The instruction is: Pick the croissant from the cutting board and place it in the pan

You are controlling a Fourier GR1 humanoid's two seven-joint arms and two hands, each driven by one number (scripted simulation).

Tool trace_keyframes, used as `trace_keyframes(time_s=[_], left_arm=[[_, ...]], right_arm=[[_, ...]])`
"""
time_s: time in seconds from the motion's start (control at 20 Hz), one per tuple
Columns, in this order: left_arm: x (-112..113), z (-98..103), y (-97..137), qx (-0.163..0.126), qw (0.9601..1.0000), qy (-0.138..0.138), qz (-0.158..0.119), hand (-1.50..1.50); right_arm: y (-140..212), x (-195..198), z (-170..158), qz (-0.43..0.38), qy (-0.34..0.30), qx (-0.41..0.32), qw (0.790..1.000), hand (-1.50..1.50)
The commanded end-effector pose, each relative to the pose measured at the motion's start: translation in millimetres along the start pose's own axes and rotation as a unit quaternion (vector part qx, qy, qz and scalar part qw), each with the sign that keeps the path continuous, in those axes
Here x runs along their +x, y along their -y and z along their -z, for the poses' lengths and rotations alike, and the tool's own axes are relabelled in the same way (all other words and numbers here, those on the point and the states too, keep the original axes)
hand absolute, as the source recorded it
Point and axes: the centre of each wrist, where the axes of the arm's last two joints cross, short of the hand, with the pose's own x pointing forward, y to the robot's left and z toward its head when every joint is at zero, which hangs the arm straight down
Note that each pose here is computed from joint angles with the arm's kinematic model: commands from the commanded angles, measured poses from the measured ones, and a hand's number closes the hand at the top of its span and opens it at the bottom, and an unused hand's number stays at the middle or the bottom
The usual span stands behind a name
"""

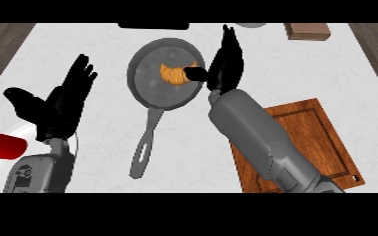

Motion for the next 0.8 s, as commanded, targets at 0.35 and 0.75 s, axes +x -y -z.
trace_keyframes(time_s=[0.35,0.75], left_arm=[[-8.0,-4.7,-25.3,0.032,0.9994,-0.013,0.003,0.0],[4.5,-2.5,-23.3,0.016,0.9998,-0.007,-0.004,0.0]], right_arm=[[44.6,-32.8,-98.6,0.219,0.014,0.032,0.975,-1.5],[80.2,-74.0,-139.6,0.19,0.042,0.018,0.981,-1.5]])
